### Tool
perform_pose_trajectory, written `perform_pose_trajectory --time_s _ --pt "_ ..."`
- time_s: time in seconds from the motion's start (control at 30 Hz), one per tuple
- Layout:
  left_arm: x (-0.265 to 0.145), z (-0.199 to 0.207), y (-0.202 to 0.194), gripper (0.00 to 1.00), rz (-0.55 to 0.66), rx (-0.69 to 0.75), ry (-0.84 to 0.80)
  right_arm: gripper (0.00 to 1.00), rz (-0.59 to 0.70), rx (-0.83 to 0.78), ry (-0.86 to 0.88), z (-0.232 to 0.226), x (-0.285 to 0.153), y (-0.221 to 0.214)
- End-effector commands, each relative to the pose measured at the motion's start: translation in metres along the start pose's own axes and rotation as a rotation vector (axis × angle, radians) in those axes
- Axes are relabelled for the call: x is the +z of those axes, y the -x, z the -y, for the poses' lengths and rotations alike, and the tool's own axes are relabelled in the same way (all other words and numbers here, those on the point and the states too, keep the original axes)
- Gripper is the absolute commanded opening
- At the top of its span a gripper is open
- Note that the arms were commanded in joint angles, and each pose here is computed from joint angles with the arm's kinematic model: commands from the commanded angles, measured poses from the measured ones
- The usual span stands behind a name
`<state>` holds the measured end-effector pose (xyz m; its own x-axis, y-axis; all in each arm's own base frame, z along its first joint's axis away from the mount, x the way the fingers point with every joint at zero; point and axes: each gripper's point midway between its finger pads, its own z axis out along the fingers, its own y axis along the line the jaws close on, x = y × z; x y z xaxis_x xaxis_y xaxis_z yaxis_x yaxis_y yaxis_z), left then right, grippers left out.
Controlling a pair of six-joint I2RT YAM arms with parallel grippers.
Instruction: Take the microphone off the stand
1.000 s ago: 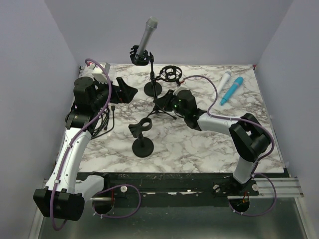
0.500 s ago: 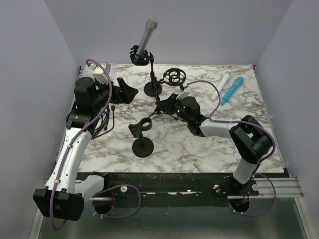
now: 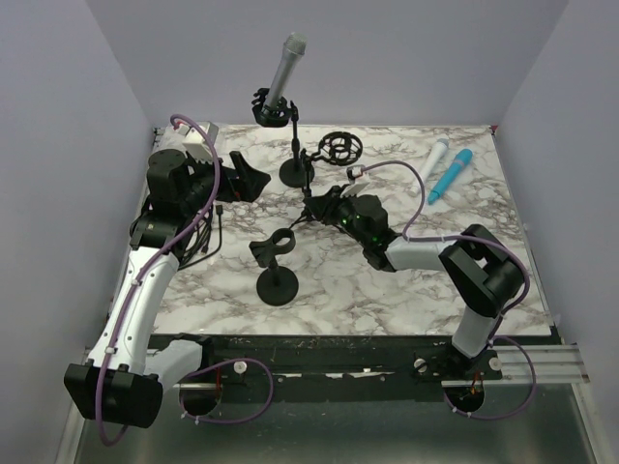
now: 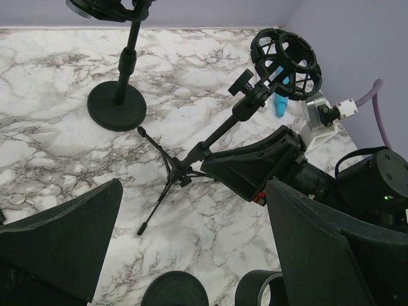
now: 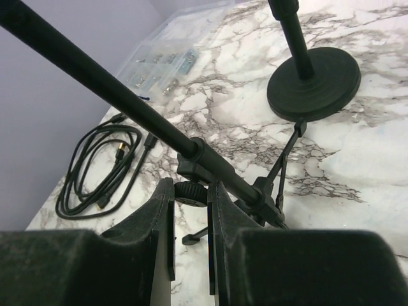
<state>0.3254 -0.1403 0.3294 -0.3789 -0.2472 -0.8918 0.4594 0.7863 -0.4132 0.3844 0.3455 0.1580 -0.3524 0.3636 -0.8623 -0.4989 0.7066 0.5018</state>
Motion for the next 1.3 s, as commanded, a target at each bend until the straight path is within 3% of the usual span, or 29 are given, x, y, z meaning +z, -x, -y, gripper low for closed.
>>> perform_pose_trajectory --time_s 0.0,0.37,0.73,1.07,1.13,1.27 --pt "0.006 -0.003 -0.005 0.99 -0.008 0.015 0.005 0.01 -0.142 -0.200 -0.223 0.058 -0.013 -0.047" --pt "0.006 -0.001 -0.005 0.99 -0.012 0.014 0.001 0.01 -0.127 -0.592 -0.444 0.091 -0.029 -0.025" --pt "0.006 -0.001 -0.005 0.99 -0.013 0.014 0.001 0.01 -0.257 -1.101 -0.442 0.070 -0.016 -0.039" --pt "0.006 -0.003 -0.005 0.99 -0.011 0.016 0.009 0.01 -0.263 -1.211 -0.415 0.048 -0.008 -0.033" --pt "0.007 -0.003 -0.006 0.98 -0.014 0.016 0.010 0.06 -0.259 -1.164 -0.398 0.041 -0.006 -0.029" --pt "0.007 -0.004 -0.007 0.99 -0.015 0.016 0.013 0.34 -0.216 -1.016 -0.353 0.021 -0.007 -0.019"
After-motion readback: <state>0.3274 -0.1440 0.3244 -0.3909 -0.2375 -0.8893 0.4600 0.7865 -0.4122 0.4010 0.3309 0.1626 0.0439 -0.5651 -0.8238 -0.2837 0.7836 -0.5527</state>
